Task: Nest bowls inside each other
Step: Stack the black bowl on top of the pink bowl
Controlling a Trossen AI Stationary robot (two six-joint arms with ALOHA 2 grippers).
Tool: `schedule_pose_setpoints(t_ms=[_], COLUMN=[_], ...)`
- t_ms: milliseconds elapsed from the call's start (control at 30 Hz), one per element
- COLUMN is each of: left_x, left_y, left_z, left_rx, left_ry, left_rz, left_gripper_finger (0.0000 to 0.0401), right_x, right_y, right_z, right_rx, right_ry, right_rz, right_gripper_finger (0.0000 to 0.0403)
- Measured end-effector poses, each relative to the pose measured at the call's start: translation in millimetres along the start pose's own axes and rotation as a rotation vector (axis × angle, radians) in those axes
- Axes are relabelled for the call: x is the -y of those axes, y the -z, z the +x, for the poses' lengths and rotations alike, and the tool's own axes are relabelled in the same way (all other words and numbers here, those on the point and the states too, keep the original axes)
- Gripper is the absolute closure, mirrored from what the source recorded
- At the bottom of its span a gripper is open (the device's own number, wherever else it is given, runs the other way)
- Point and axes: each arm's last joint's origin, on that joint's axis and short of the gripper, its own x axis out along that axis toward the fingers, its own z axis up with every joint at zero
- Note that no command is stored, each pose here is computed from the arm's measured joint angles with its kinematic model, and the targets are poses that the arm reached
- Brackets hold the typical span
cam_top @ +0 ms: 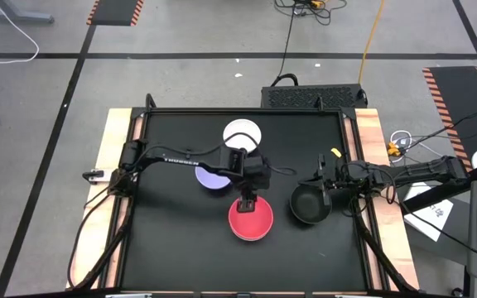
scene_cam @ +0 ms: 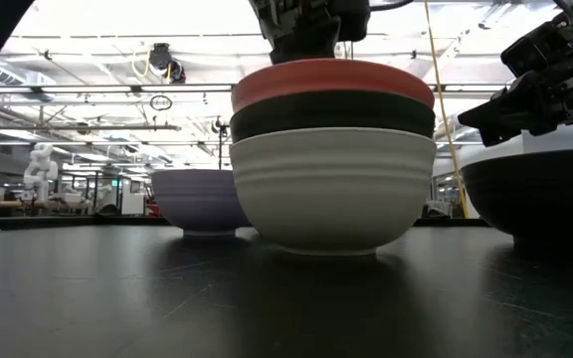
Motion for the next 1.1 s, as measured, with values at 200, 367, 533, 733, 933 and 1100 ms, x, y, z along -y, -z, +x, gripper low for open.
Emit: schedule_pose_setpoints(t_ms=[200,367,533,733,933,1100], left_x=[-1,0,7,15,18,19], left_y=[-1,-3,-4,13,62,113], left_z=[0,-10,-50,-112,-160,-179], left_rx=[0.007,0.037,0.127,0.288,0.44,0.52], left_ry=[-0.035,-0.052,-0.052,-0.153,-0.274,-0.319], left_rz=[0.034,0.094,0.119,0.103,0.007,-0.058], left_gripper_finger=[0.0182,0.0181,0.0182,0.0183,0.0183,0.0234], right_x=[0,0,0,0,0,0], right_y=[0,0,0,1,2,2], right_z=[0,0,0,0,0,0], right_rx=[-0.001,-0.002,-0.003,-0.013,-0.02,-0.021], right_ry=[0.0,0.0,0.0,0.001,0.002,0.002], right_rz=[0.014,0.015,0.015,0.019,0.022,0.022], right_gripper_finger=[0.0403,0.0403,0.0403,0.0403,0.0403,0.0403])
